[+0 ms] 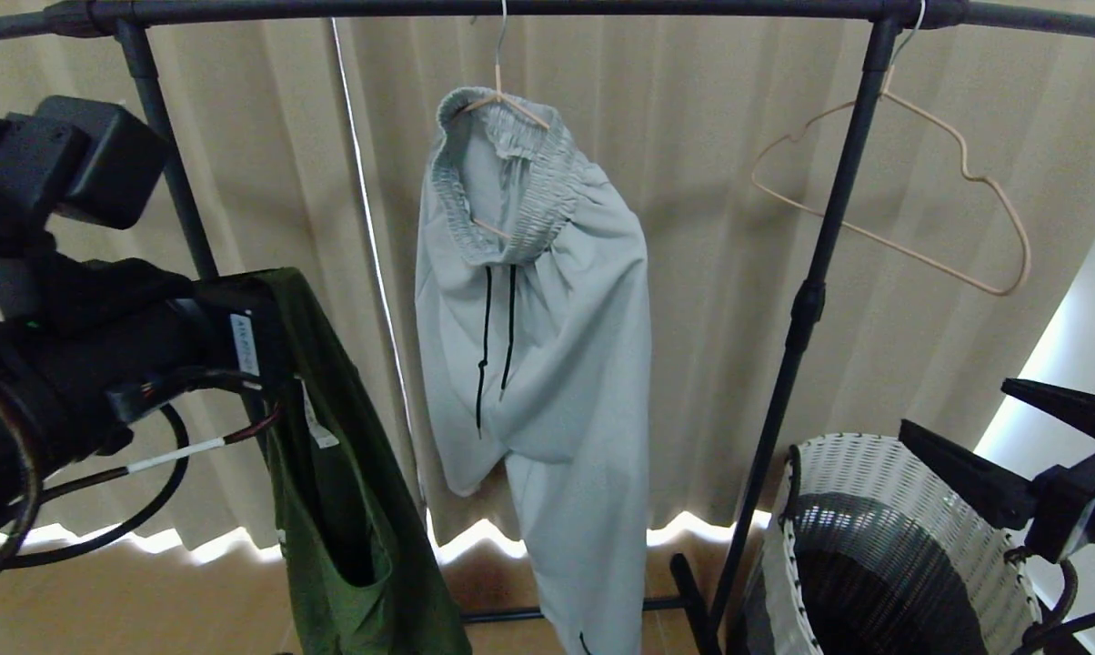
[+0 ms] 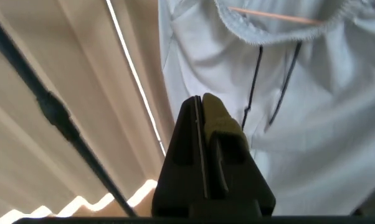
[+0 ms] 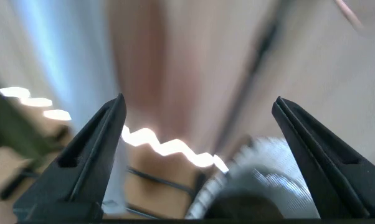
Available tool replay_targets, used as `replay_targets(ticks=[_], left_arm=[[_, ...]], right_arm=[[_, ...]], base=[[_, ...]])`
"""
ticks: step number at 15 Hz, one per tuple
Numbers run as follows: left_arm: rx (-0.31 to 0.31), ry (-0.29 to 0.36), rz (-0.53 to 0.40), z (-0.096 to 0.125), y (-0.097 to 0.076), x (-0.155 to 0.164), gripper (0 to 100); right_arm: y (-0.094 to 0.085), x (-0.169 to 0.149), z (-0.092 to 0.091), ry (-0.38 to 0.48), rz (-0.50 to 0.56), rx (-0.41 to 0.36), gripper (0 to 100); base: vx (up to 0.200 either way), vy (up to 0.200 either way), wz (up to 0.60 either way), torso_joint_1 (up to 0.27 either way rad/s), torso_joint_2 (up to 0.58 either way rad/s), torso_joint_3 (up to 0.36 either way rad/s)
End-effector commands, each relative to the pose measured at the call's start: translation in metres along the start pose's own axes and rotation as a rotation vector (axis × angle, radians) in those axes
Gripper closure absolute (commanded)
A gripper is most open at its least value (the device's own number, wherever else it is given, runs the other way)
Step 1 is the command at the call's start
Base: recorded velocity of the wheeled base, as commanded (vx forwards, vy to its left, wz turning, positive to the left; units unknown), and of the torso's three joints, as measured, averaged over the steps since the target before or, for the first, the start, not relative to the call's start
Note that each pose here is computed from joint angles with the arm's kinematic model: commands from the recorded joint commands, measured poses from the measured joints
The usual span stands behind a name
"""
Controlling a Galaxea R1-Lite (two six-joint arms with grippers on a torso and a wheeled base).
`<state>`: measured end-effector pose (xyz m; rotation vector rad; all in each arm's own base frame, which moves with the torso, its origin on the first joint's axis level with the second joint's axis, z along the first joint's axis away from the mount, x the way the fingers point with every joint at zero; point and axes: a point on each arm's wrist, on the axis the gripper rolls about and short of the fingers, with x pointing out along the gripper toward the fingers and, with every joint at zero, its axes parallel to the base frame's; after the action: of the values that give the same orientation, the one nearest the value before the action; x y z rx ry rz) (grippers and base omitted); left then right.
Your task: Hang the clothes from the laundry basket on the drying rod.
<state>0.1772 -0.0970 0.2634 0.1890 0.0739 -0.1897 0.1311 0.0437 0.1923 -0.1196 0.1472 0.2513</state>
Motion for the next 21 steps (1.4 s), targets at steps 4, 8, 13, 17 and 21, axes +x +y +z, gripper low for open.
replay_targets(ticks=[4,8,13,17,21], left_arm=[[0.006,-0.018,-0.01,-0.005,0.026,-0.018,100],[0.004,-0.017,-0.023,-0.017,0.028,-0.034,100],[0.01,0.001,-0.031,-0.031,0.029,-0.046,100],[0.001,0.042,-0.109,-0.05,0.029,-0.047,100],[-0.051,-0.006,-0.12,-0.062,0.031,-0.042,100]], right_arm=[[-0.012,-0.011,-0.01,0.008,-0.118,-0.023,0],[-0.015,-0.019,-0.007,-0.022,-0.14,-0.105,0],[-0.021,-0.023,-0.006,-0.031,-0.189,-0.095,0],[-0.021,-0.023,-0.005,-0.034,-0.194,-0.095,0],[-0.024,-0.028,-0.006,-0.039,-0.224,-0.092,0]], base=[[0.0,0.0,0.0,0.0,0.0,0.0],[0.0,0.0,0.0,0.0,0.0,0.0],[0.0,0.0,0.0,0.027,-0.09,-0.06],[0.0,0.0,0.0,0.143,-0.41,-0.26],[0.0,0.0,0.0,0.183,-0.47,-0.285]])
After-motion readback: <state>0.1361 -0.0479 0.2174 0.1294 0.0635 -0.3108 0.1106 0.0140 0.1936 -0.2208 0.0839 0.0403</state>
